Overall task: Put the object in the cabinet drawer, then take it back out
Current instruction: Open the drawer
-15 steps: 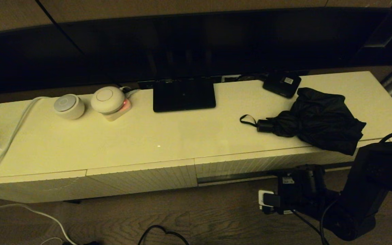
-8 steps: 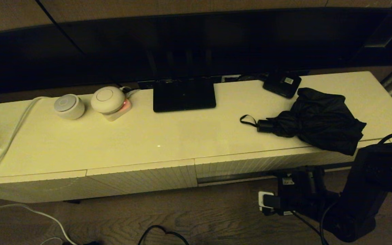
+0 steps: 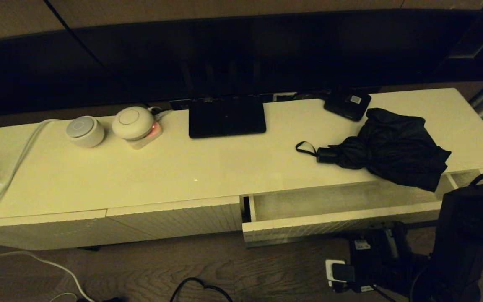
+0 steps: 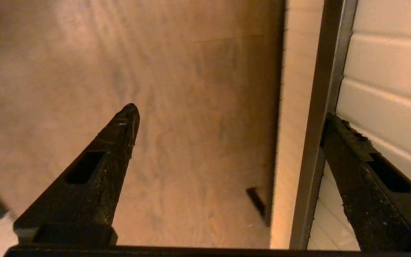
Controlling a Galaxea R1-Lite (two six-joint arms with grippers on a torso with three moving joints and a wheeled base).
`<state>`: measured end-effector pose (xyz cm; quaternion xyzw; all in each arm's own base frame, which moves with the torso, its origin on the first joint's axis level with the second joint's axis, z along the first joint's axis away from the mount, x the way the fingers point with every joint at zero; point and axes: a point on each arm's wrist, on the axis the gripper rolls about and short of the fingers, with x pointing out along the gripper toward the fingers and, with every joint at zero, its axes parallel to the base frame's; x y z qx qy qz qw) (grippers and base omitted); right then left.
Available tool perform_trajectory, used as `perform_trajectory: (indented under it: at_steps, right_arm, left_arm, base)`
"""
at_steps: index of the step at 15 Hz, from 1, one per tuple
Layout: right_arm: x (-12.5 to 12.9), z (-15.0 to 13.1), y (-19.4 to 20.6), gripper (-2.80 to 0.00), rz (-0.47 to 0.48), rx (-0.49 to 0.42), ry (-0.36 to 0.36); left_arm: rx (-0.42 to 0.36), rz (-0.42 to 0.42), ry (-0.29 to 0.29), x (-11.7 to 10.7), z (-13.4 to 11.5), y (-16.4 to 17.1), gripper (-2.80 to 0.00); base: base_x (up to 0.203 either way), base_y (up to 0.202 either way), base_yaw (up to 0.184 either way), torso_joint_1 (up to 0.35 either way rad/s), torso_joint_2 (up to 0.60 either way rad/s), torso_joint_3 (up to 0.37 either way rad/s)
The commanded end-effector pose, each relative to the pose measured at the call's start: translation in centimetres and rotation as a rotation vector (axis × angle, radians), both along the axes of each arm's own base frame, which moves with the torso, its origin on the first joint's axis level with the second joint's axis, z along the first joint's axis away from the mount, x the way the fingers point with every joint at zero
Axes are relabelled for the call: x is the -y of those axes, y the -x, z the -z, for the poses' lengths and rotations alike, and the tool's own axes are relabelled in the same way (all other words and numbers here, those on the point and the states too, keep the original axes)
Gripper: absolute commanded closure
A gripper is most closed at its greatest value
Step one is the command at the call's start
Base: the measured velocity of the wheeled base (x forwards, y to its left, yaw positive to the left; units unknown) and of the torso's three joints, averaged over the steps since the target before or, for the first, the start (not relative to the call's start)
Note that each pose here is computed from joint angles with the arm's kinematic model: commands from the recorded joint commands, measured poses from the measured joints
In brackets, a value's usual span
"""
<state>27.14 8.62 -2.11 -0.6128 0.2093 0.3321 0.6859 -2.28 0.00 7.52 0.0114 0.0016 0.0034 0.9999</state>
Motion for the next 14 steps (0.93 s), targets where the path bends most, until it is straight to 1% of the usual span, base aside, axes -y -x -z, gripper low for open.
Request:
perform_trajectory:
  at_steps: [1,4,6,10,12,14]
  right_arm:
    - [0.3,-0.2,1.1,-2.80,-0.007,-0.016,0.010]
    - [0.8,0.0,2.8,-2.80,-0.009,-0.064,0.023]
    - [1.0,-0.4,3.3,-2.80,-0.009,-0.063,0.021]
    - [1.1,-2.5,3.7,-2.80,-0.007,0.001,-0.004]
    - [1.4,-3.3,4.5,-2.80,0.010,0.009,-0.028]
    - [1.5,-4.3,5.0,-2.80,0.013,0.038,-0.042]
  left_arm:
    - [-0.003,-0.001,0.000,0.0,0.1,0.0,0.00]
    - [-0.003,-0.001,0.000,0.0,0.1,0.0,0.00]
    - [-0.003,-0.001,0.000,0.0,0.1,0.0,0.00]
    - [-0.003,-0.001,0.000,0.0,0.1,0.0,0.00]
    - [-0.003,-0.001,0.000,0.0,0.1,0.0,0.00]
    - [-0.003,-0.001,0.000,0.0,0.1,0.0,0.00]
  base:
    - [0.000,0.000,0.000,0.000,0.00,0.000]
    - [0.000,0.000,0.000,0.000,0.00,0.000]
    - [0.000,0.000,0.000,0.000,0.00,0.000]
    - [0.000,0.000,0.000,0.000,0.00,0.000]
    - [0.000,0.000,0.000,0.000,0.00,0.000]
    - [0.000,0.000,0.000,0.000,0.00,0.000]
